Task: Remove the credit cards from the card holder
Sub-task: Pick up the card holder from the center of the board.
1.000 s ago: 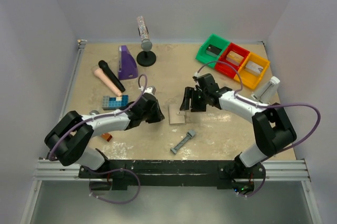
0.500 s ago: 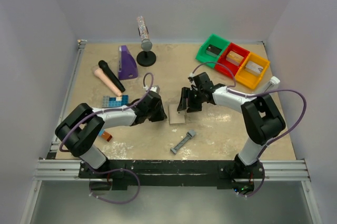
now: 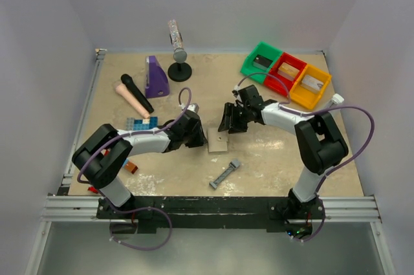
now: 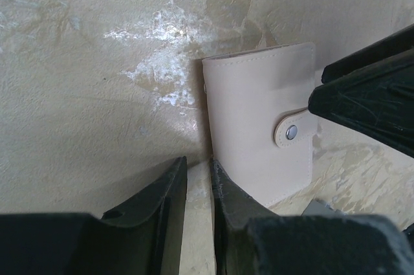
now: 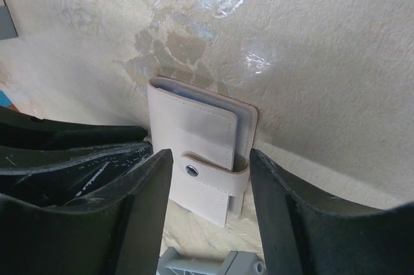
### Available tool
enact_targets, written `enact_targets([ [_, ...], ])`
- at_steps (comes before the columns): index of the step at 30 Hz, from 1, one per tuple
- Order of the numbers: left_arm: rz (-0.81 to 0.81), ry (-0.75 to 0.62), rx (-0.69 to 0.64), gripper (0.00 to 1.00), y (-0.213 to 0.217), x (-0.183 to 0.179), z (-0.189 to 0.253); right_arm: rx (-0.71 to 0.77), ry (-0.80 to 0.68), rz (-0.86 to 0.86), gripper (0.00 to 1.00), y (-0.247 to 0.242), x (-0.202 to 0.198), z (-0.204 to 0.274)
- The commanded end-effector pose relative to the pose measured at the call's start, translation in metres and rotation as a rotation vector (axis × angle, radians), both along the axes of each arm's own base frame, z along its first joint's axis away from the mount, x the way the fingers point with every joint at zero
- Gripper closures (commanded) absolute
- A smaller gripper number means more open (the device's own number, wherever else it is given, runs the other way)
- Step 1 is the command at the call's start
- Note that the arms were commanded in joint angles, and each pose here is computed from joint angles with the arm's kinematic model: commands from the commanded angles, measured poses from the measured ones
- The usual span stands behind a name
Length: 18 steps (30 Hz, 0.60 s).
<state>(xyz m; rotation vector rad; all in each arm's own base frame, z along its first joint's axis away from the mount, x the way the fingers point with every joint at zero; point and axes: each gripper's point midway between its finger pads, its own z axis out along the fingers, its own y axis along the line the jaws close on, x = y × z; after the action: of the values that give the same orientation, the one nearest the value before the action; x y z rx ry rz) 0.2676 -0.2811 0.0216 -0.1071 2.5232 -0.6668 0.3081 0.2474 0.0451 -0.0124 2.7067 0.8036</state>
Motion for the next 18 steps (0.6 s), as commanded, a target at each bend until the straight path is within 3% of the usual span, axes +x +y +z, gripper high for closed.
enact_targets([
  [1, -0.022, -0.007, 0.022, 0.75, 0.0, 0.003, -0.005, 0.058, -0.033, 0.03, 0.46, 0.014, 0.013, 0.011],
  [18, -0.043, -0.003, 0.04, 0.75, -0.004, 0.006, -0.005, 0.136, -0.006, 0.057, 0.57, 0.024, 0.003, 0.011],
])
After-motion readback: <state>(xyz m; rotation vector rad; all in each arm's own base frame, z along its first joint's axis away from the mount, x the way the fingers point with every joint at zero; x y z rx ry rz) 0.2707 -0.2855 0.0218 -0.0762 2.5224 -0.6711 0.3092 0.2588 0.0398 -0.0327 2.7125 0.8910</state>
